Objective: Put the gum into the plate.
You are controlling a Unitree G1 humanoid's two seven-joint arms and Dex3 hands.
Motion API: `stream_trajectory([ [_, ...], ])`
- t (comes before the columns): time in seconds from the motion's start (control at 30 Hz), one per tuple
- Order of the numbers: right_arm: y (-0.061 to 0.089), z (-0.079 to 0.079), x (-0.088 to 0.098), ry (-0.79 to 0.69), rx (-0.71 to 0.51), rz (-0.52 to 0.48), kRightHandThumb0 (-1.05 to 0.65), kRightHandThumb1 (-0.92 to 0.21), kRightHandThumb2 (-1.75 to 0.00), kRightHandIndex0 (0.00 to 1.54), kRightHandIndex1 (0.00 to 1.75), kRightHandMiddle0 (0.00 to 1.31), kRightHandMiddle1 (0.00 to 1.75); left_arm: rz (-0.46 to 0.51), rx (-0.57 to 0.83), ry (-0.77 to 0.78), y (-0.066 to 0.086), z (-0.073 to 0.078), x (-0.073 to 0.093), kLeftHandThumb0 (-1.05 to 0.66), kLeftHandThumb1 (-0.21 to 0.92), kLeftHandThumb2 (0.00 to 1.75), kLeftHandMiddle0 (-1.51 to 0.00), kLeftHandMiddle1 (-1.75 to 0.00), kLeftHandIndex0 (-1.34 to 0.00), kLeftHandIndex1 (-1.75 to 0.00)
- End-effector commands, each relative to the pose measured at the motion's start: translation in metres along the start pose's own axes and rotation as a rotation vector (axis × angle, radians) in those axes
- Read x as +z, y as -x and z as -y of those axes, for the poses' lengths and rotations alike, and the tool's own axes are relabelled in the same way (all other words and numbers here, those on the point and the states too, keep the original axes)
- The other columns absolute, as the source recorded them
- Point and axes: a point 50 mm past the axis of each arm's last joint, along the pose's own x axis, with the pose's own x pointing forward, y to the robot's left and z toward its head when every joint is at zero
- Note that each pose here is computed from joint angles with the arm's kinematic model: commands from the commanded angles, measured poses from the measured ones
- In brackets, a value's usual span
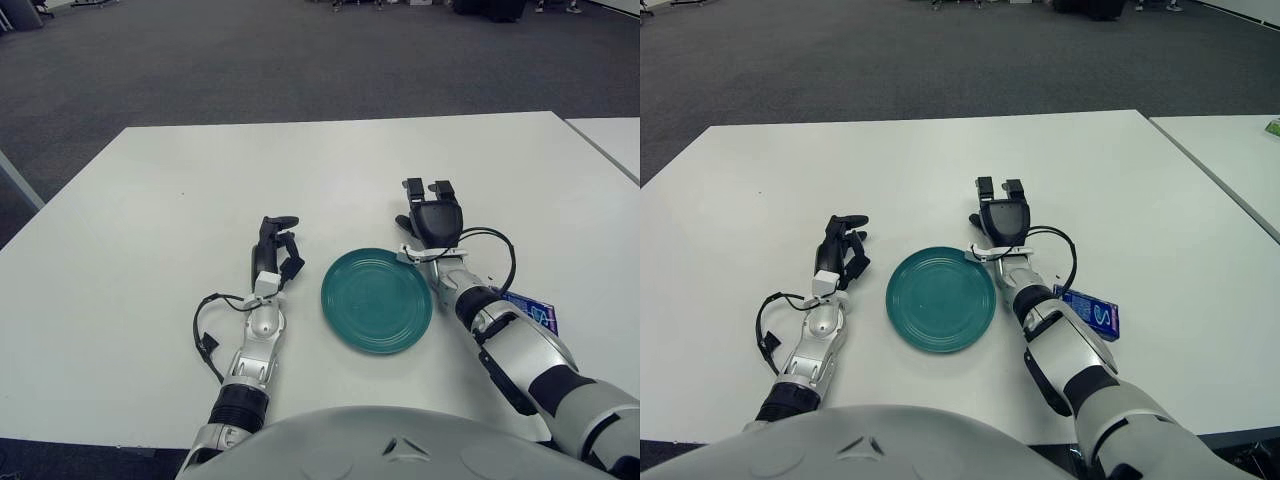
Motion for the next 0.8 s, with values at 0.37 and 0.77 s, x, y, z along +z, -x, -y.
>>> stream_trajectory([
  [0.37,0.014,-0.006,0.005,-0.053,-0.022,-0.033,-0.7,-0.89,-0.39,0.32,0.7,0.0,1.01,-0.075,0.011,-0.021,-0.001,0.004,-0.01,-0.68,0.92,0.99,-0.31,-1.14,-0.29,-1.25],
  [0.77,-0.016,0.049,-0.016,-0.052,-0.265,-0.042,-0.71,-0.85,-0.38,0.29,0.71,0.0,0.99,-0.057,-0.005,-0.013,-0.002,0.004,-0.013,-0.73,0.92,1.01,-0.3,-1.11,-0.28,-1.23],
])
